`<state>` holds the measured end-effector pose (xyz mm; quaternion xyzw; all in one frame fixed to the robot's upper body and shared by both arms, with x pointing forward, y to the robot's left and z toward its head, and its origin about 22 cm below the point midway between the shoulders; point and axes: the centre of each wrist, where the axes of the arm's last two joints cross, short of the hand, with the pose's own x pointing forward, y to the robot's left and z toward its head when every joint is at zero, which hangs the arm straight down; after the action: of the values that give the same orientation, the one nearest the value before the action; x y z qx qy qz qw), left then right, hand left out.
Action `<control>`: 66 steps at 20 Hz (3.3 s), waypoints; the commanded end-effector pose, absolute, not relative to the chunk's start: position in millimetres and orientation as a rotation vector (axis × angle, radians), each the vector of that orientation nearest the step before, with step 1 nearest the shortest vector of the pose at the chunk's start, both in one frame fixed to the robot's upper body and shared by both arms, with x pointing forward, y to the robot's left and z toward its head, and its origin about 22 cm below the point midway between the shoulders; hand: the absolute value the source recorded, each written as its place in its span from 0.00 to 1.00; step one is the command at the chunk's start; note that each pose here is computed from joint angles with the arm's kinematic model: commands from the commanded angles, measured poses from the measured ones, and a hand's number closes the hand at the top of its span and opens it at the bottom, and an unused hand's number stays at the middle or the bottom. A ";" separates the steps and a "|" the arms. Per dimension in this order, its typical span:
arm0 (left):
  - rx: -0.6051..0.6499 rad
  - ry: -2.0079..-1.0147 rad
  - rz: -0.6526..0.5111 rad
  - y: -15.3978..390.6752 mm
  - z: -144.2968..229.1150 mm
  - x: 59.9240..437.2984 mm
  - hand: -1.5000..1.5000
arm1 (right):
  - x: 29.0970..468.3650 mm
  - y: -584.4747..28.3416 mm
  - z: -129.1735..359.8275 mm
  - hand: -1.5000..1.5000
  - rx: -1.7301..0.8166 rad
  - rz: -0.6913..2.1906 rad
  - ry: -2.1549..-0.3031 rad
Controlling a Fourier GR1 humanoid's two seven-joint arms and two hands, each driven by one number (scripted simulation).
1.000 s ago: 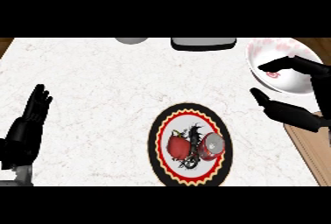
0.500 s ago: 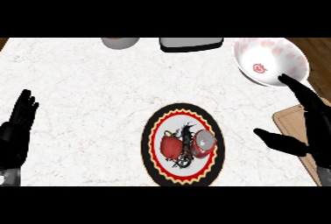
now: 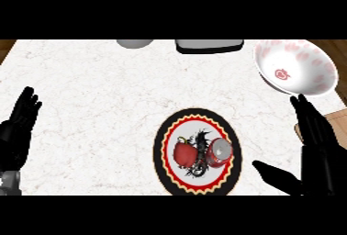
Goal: Pick the bell pepper from the plate and place it in the bowl
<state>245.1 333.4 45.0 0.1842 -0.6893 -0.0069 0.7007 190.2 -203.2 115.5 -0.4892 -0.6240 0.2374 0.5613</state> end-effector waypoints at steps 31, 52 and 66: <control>0.320 -1.567 -0.098 306.8 69.0 277.5 0.50 | 233.3 -65.3 91.6 0.00 -1.085 0.959 -0.550; 0.314 -1.572 -0.072 311.3 57.4 272.8 0.50 | 243.1 -52.3 59.0 0.00 -1.087 0.953 -0.510; 0.311 -1.562 -0.072 305.4 52.7 279.4 0.50 | 271.8 -54.0 46.9 1.00 -1.016 0.999 -0.510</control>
<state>281.6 303.9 60.2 0.1407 -0.7038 -0.0336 0.6955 259.5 -64.6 41.9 -0.4371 -0.2995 0.4719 0.7047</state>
